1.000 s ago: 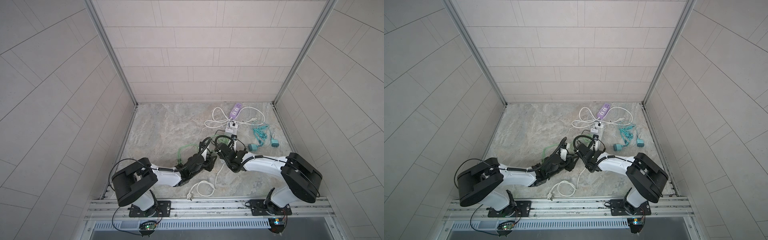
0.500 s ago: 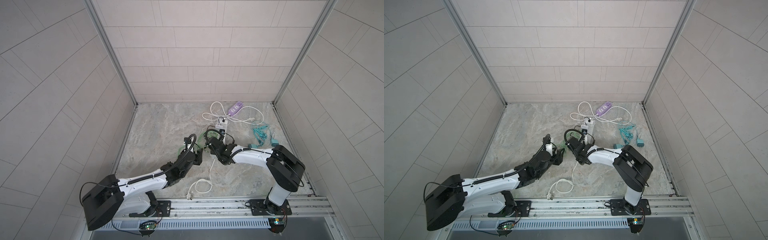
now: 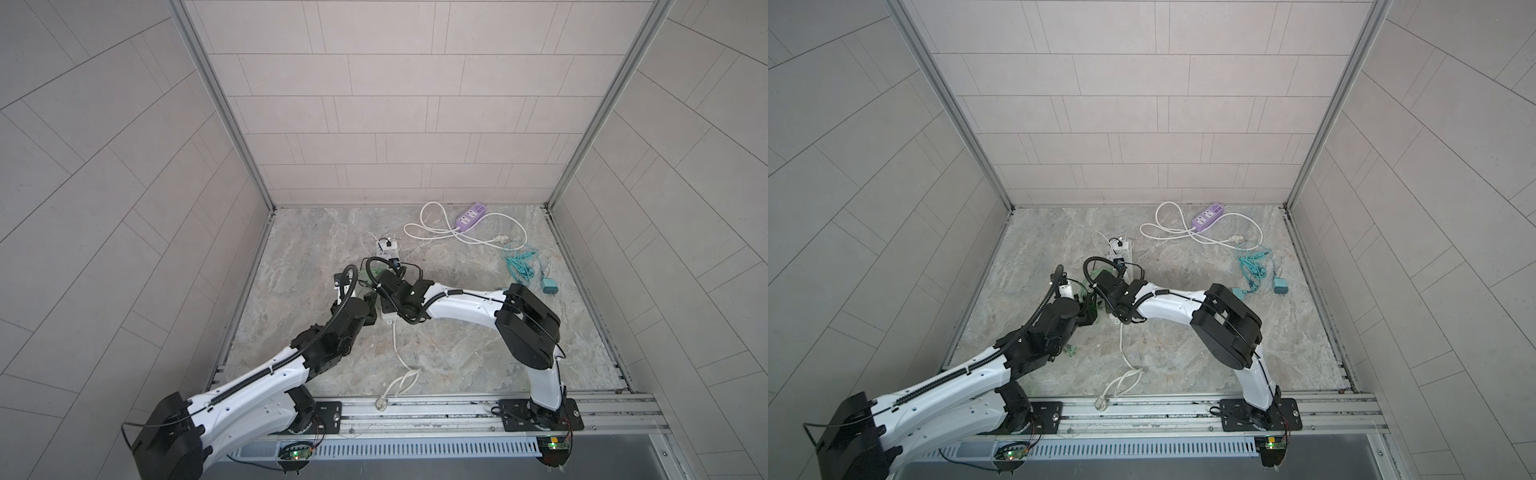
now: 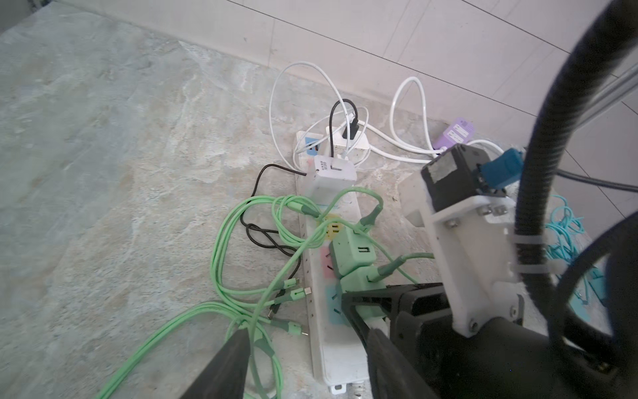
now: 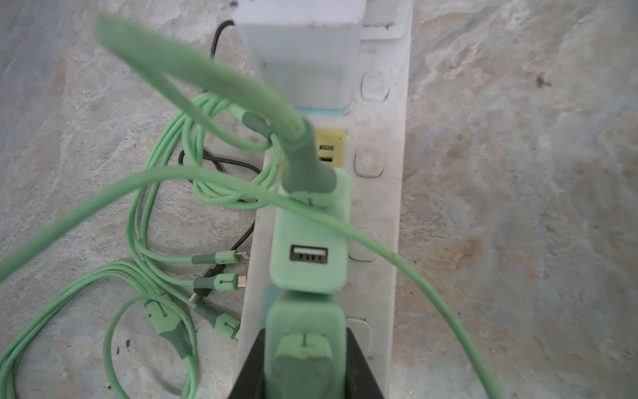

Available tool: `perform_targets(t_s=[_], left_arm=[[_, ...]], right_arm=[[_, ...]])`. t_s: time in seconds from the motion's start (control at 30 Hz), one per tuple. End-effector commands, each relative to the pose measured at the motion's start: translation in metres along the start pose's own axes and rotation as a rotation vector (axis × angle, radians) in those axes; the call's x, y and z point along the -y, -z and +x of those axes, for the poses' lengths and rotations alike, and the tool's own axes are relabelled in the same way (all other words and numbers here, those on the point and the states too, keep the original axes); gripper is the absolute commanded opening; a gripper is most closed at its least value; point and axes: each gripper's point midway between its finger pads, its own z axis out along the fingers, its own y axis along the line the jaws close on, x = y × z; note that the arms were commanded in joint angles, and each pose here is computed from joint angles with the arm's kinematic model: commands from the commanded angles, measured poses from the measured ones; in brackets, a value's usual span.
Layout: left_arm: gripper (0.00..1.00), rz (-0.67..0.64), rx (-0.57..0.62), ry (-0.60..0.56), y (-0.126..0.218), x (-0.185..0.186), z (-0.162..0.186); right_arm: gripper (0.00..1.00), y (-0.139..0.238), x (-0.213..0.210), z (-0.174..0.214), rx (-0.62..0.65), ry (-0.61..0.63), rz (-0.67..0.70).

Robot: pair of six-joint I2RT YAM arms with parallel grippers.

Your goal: Insert the plug

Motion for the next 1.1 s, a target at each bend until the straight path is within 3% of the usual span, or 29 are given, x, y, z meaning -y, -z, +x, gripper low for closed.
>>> perform_targets(t_s=[0.0,0.13,0.3,0.67,0.83,1.07], left_arm=[[0.62,-0.055,-0.018,0.030,0.013,-0.021,-0.001],[0.71,-0.035,-0.003,0.051,0.026,-0.026,-0.006],[0.80,-0.021,-0.065,0.063,0.022,-0.024,0.009],[0.85,0.028,-0.304,-0.004,0.008,-0.004,0.054],[0.85,0.043,-0.406,-0.035,0.015,-0.004,0.071],[0.85,0.131,-0.524,-0.078,0.029,0.006,0.097]], right_arm=[[0.00,-0.020,0.025,0.099,-0.375,0.112,0.066],[0.00,-0.019,0.024,0.089,-0.391,0.141,0.062],[0.13,-0.012,0.016,0.071,-0.389,0.168,0.020],[0.40,0.040,0.007,0.015,-0.251,0.186,-0.051],[0.46,0.061,0.008,0.003,-0.207,0.169,-0.093],[0.46,0.087,0.020,0.000,-0.166,0.142,-0.117]])
